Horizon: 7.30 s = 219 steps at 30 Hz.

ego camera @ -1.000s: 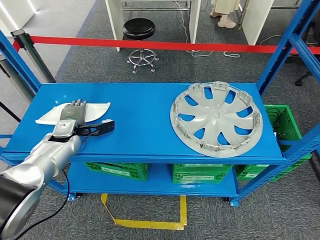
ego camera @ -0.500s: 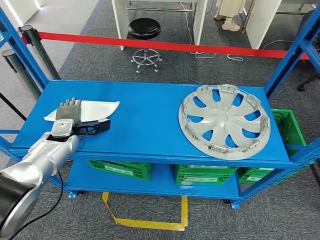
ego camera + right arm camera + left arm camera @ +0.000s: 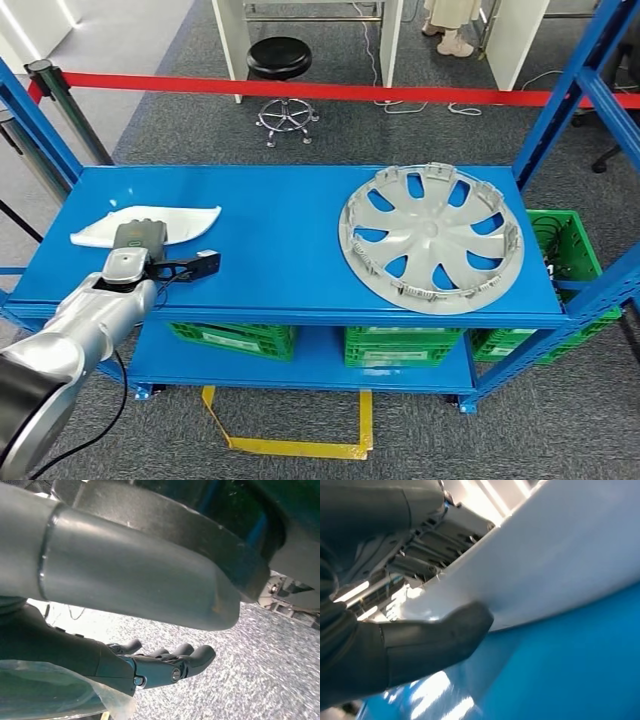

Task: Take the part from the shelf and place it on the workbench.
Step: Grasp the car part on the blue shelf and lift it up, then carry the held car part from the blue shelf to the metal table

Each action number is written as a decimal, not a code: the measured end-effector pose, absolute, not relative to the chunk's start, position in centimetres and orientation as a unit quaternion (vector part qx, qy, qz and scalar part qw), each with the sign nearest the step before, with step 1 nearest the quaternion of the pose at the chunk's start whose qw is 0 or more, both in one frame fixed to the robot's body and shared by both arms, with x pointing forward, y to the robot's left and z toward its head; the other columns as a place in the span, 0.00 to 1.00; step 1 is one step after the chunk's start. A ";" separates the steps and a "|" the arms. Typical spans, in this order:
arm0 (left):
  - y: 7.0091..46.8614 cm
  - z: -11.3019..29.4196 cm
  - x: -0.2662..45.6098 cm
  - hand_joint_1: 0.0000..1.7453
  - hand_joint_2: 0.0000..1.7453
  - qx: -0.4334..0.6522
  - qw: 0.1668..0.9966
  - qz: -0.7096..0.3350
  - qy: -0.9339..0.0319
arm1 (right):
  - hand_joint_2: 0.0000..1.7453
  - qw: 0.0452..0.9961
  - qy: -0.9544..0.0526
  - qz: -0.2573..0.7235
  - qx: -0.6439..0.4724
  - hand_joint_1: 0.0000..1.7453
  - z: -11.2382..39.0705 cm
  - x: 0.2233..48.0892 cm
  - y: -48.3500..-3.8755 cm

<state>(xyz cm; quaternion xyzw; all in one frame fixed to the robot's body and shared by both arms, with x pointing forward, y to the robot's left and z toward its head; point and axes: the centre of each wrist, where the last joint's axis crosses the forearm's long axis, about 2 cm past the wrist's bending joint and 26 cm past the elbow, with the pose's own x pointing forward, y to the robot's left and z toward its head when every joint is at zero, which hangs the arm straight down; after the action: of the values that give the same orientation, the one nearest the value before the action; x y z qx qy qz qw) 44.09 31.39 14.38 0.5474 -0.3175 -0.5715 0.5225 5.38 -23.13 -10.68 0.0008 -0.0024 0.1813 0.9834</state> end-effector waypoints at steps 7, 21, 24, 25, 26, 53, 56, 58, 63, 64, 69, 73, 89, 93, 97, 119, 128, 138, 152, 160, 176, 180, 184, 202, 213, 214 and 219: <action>31.6 15.0 44.5 1.00 1.00 0.558 0.513 -0.566 -0.325 | 0.00 0.984 -0.003 0.179 0.002 0.00 -10.7 5.4 -23.2; 32.0 14.5 43.8 1.00 1.00 0.538 0.427 -0.562 -0.461 | 0.00 0.983 -0.005 0.182 -0.001 0.00 -10.7 5.3 -23.2; 31.6 13.9 42.9 1.00 1.00 0.493 0.357 -0.514 -0.604 | 0.00 0.983 -0.008 0.185 -0.003 0.00 -10.7 5.4 -23.2; 31.0 13.6 42.5 1.00 1.00 0.469 0.342 -0.496 -0.645 | 0.00 0.983 -0.008 0.185 -0.004 0.00 -10.7 5.4 -23.3; 30.4 13.3 42.1 1.00 1.00 0.444 0.333 -0.473 -0.684 | 0.00 0.983 -0.009 0.185 -0.005 0.00 -10.7 5.4 -23.3; 17.9 17.8 26.9 1.00 1.00 0.053 0.310 -0.001 -0.949 | 0.00 0.993 -0.021 0.114 -0.012 0.00 -10.7 4.0 -22.4; 16.8 16.4 23.9 1.00 1.00 0.007 0.340 0.001 -0.940 | 0.00 0.995 -0.022 0.101 -0.015 0.00 -10.7 3.9 -22.1; 16.5 15.3 22.3 1.00 1.00 -0.013 0.363 -0.002 -0.932 | 0.00 0.995 -0.020 0.096 -0.017 0.00 -10.7 3.7 -22.0; 16.1 13.1 19.8 1.00 1.00 -0.037 0.402 -0.023 -0.915 | 0.00 0.996 -0.017 0.090 -0.017 0.00 -10.7 3.4 -21.7; 16.1 12.7 19.4 1.00 1.00 -0.047 0.410 -0.026 -0.910 | 0.00 0.996 -0.019 0.089 -0.017 0.00 -10.7 3.4 -21.7; 15.8 11.6 18.1 1.00 1.00 -0.086 0.436 -0.030 -0.895 | 0.00 0.995 -0.031 0.093 -0.021 0.00 -10.7 3.2 -21.5; 15.6 11.5 17.9 1.00 1.00 -0.097 0.439 -0.032 -0.893 | 0.00 0.994 -0.038 0.102 -0.023 0.00 -10.7 3.3 -21.6; 15.5 10.9 17.0 1.00 1.00 -0.106 0.454 -0.028 -0.884 | 0.00 0.992 -0.059 0.110 -0.018 0.00 -10.7 3.5 -21.8; 16.1 10.0 15.9 1.00 1.00 -0.098 0.473 -0.024 -0.875 | 0.00 0.992 -0.060 0.113 -0.013 0.00 -10.7 3.3 -21.8; 16.3 9.9 15.6 1.00 1.00 -0.084 0.475 -0.027 -0.876 | 0.00 0.991 -0.067 0.116 -0.003 0.00 -10.7 3.4 -21.7; 16.7 9.5 14.4 1.00 1.00 -0.044 0.484 -0.018 -0.874 | 0.00 0.985 -0.070 0.155 0.008 0.00 -10.7 3.3 -21.7; 17.3 9.2 14.0 1.00 1.00 -0.027 0.485 -0.029 -0.873 | 0.00 0.983 -0.070 0.169 0.011 0.00 -10.7 3.4 -21.5; 17.5 9.0 13.8 1.00 1.00 -0.020 0.487 -0.032 -0.873 | 0.00 0.982 -0.068 0.174 0.015 0.00 -10.7 3.3 -21.5; 17.6 8.9 13.7 1.00 1.00 -0.020 0.488 -0.035 -0.872 | 0.00 0.982 -0.065 0.175 0.019 0.00 -10.7 3.1 -21.4; 17.6 8.9 13.6 1.00 1.00 -0.019 0.488 -0.034 -0.872 | 0.00 0.982 -0.069 0.177 0.021 0.00 -10.7 3.5 -21.4; 17.3 9.1 14.0 1.00 1.00 -0.029 0.482 -0.033 -0.875 | 0.00 0.981 -0.066 0.183 0.025 0.00 -10.7 3.3 -21.4; 17.2 9.3 14.2 1.00 1.00 -0.032 0.479 -0.034 -0.877 | 0.00 0.980 -0.064 0.186 0.026 0.00 -10.7 3.2 -21.4; 17.2 9.3 14.2 1.00 1.00 -0.033 0.478 -0.034 -0.877 | 0.00 0.980 -0.064 0.188 0.027 0.00 -10.7 3.4 -21.4; 17.2 9.7 14.5 1.00 1.00 -0.041 0.473 -0.027 -0.880 | 0.00 0.980 -0.062 0.187 0.028 0.00 -10.7 3.5 -21.6; 17.3 9.7 14.4 1.00 1.00 -0.041 0.474 -0.029 -0.879 | 0.00 0.980 -0.059 0.187 0.030 0.00 -10.8 3.3 -21.8; 17.3 9.7 14.4 1.00 1.00 -0.041 0.474 -0.029 -0.879 | 0.00 0.980 -0.059 0.187 0.031 0.00 -10.7 3.3 -21.8; 17.3 9.7 14.4 1.00 1.00 -0.041 0.474 -0.029 -0.879 | 0.00 0.980 -0.061 0.187 0.033 0.00 -10.7 3.5 -21.8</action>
<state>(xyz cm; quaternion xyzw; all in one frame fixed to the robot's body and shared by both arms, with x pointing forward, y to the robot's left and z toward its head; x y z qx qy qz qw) 14.42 17.28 9.67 -0.0406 -0.8792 -0.0286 0.4738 3.51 -21.77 -10.73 0.0329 -0.0610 0.1873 0.9799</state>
